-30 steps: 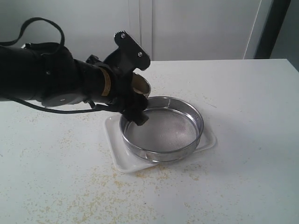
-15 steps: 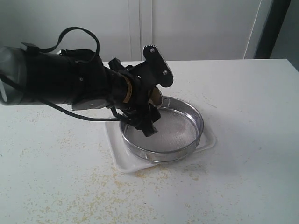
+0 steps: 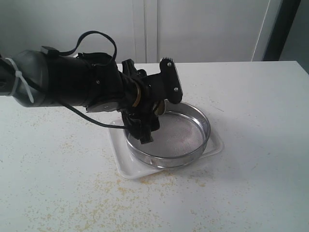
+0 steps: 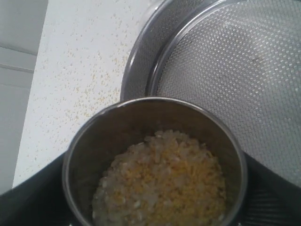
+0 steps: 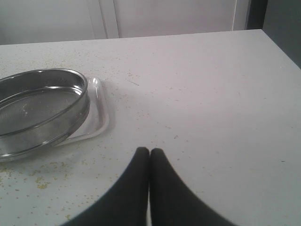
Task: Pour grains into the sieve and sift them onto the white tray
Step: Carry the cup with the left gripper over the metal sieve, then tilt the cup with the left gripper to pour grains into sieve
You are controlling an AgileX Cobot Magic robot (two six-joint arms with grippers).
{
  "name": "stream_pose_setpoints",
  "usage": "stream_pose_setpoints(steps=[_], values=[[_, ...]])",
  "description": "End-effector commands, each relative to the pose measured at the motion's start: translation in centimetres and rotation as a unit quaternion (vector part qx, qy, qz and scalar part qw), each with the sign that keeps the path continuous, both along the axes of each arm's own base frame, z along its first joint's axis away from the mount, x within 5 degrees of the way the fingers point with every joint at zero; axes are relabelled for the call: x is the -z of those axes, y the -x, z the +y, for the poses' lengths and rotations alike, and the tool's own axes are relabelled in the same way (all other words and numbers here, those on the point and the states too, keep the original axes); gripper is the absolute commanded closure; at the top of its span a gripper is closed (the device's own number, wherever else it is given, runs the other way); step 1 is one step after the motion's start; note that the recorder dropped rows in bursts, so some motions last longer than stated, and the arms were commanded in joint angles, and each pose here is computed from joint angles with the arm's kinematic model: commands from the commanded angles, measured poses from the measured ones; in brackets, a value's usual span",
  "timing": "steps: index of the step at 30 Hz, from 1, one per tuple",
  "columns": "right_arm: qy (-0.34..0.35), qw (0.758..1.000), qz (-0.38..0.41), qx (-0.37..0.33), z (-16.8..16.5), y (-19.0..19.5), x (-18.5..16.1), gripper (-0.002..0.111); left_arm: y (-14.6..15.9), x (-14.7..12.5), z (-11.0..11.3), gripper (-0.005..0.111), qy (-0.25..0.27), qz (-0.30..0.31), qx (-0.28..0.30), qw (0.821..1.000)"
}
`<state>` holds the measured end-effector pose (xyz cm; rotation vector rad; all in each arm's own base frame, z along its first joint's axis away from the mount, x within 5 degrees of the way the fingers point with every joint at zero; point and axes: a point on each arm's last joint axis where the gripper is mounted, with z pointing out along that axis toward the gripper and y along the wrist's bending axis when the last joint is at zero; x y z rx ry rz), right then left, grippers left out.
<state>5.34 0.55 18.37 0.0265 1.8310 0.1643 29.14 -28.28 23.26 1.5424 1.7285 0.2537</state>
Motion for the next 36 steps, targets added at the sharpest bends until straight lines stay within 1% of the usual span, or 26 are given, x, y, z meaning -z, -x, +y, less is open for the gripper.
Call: stream_pose_setpoints(steps=[1, 9, 11, 12, 14, 20, 23, 28, 36], values=[[-0.002, 1.000, -0.001, 0.003, 0.0, 0.0, 0.1, 0.108, 0.0, -0.1, -0.2, 0.107, -0.025, -0.015, 0.023, 0.999], [-0.002, 1.000, -0.001, 0.003, 0.0, 0.0, 0.1, 0.108, -1.1, 0.7, -1.0, 0.107, -0.051, -0.018, 0.023, 0.998], [-0.002, 1.000, -0.001, 0.003, 0.0, 0.0, 0.1, 0.108, -1.2, 0.8, -1.2, 0.107, -0.068, -0.025, 0.038, 0.997], [-0.002, 1.000, -0.001, 0.003, 0.0, 0.0, 0.1, 0.108, -1.2, 0.9, -1.3, 0.107, -0.090, -0.031, 0.053, 0.994], [-0.002, 1.000, -0.001, 0.003, 0.0, 0.0, 0.1, 0.108, -1.2, 0.9, -1.4, 0.107, -0.112, -0.038, 0.069, 0.991], [-0.002, 1.000, -0.001, 0.003, 0.0, 0.0, 0.1, 0.108, -1.9, 1.4, -1.9, 0.107, -0.122, -0.035, 0.060, 0.990], [-0.002, 1.000, -0.001, 0.003, 0.0, 0.0, 0.1, 0.108, -2.4, 1.6, -2.2, 0.107, -0.135, -0.042, 0.061, 0.988], [-0.002, 1.000, -0.001, 0.003, 0.0, 0.0, 0.1, 0.108, -2.4, 1.6, -2.1, 0.107, -0.167, -0.056, 0.087, 0.980], [-0.003, 1.000, -0.001, 0.003, 0.0, 0.0, 0.1, 0.108, -2.5, 1.6, -2.1, 0.107, -0.172, -0.061, 0.093, 0.979]])
